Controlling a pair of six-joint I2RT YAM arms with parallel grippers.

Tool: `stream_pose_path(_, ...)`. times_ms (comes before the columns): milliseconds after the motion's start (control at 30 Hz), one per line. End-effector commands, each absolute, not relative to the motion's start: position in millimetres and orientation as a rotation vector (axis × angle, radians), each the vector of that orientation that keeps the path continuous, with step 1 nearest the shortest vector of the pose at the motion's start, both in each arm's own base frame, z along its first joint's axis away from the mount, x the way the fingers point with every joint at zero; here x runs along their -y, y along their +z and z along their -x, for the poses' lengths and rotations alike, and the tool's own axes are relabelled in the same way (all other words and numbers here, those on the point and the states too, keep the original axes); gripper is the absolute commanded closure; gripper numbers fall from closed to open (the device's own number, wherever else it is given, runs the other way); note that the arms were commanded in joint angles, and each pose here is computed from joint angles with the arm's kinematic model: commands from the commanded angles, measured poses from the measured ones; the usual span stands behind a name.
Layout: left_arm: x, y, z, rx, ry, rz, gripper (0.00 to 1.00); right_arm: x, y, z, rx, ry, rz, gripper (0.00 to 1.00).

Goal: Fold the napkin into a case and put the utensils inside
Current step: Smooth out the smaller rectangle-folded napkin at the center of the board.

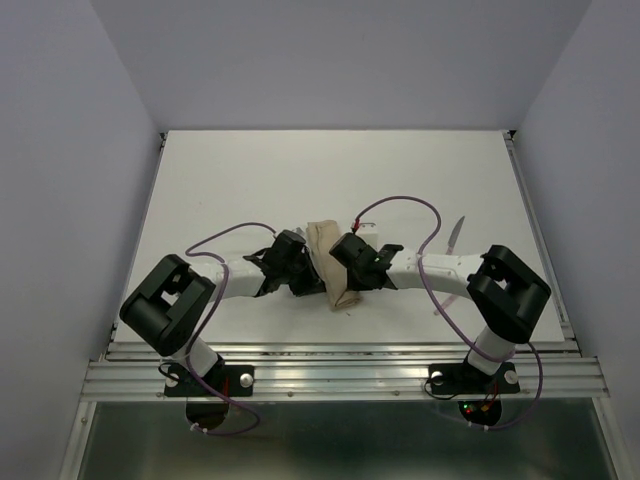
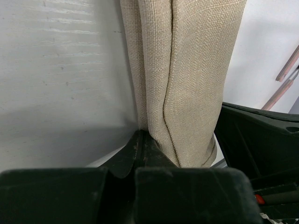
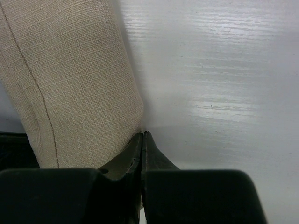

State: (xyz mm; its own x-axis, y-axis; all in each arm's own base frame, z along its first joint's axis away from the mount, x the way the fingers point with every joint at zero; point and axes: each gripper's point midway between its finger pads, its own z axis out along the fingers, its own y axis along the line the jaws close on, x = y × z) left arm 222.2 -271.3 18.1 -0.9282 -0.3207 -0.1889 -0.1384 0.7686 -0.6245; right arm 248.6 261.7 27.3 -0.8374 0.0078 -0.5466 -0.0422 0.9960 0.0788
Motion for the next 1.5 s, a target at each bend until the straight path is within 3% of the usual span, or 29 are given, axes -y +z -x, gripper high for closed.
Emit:
stream_pose_path(0,275.7,18.7,-222.9,-2.681,-0.904,0.334,1.0,-264.1,43.6,-256.4,-2.514,0.098,0.024,0.99)
stream_pose_path(167,267.4,22.6,-222.6,-2.668,-0.864,0.345,1.0,-243.5,57.6,-261.6,-2.461,-0.011,-0.001,0.99)
stream_pose_path(467,260.2,35.0,-225.3,-2.638,-0.822,0.343,1.0,-286.0,107.7,-258.2,-2.409,0.249,0.04,0.99)
stream_pose_path(967,233.3,60.5,-244.4,-2.556,-0.759,0.411,1.0,-314.3,42.7,-221.9,-2.556,0.329,0.095,0.99)
stream_pose_path(1133,224.5,67.3,-264.7,-2.534,-0.766,0.416,1.0,-299.9,10.7,-214.9,-2.585,0.26,0.134,0.99)
stream_pose_path(1467,242.9,99.4,-319.8,-2.484,-0.816,0.315,1.0,-284.7,12.2,-220.4,-2.423,0.289,0.325,0.98)
